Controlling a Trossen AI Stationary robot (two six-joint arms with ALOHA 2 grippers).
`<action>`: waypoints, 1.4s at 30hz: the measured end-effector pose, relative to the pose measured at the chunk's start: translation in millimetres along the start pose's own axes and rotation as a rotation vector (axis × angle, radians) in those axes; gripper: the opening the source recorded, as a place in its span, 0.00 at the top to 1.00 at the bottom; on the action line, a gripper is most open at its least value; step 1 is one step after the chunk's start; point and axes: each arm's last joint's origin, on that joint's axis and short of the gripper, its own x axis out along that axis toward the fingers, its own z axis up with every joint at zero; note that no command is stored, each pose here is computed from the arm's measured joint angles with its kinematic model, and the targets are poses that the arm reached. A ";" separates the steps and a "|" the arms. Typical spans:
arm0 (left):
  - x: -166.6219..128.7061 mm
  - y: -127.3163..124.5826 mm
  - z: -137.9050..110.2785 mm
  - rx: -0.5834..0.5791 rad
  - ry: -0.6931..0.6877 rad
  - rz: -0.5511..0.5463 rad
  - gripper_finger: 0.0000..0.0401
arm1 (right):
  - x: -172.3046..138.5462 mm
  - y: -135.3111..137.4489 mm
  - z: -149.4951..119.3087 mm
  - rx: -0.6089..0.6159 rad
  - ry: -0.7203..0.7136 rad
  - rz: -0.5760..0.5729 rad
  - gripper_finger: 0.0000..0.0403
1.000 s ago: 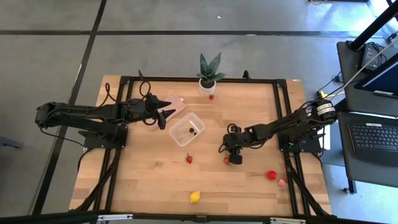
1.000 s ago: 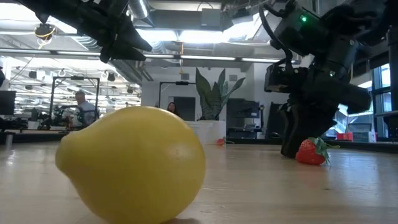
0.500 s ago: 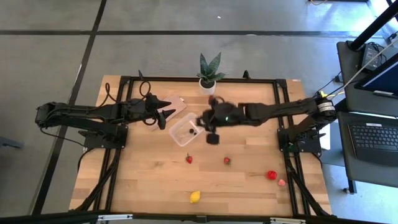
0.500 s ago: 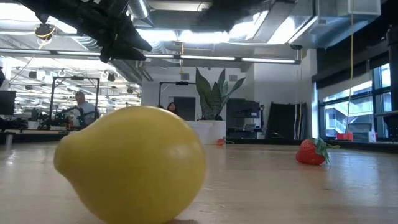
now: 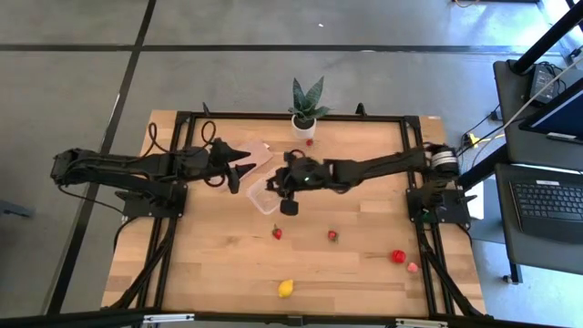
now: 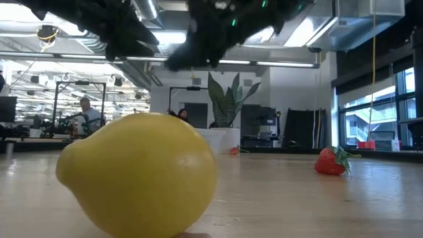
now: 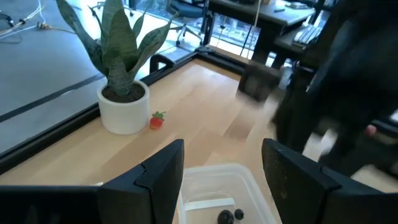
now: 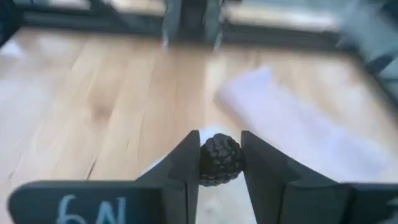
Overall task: Pick and placing Produce into tupperware
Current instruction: Put the black mulberry into the transparent bin, then put the right red strawberry into the transparent bin
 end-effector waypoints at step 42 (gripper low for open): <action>-11.6 2.4 5.7 0.013 -0.038 -0.012 0.48 | 1.8 -41.7 -16.9 0.103 0.349 -0.042 0.40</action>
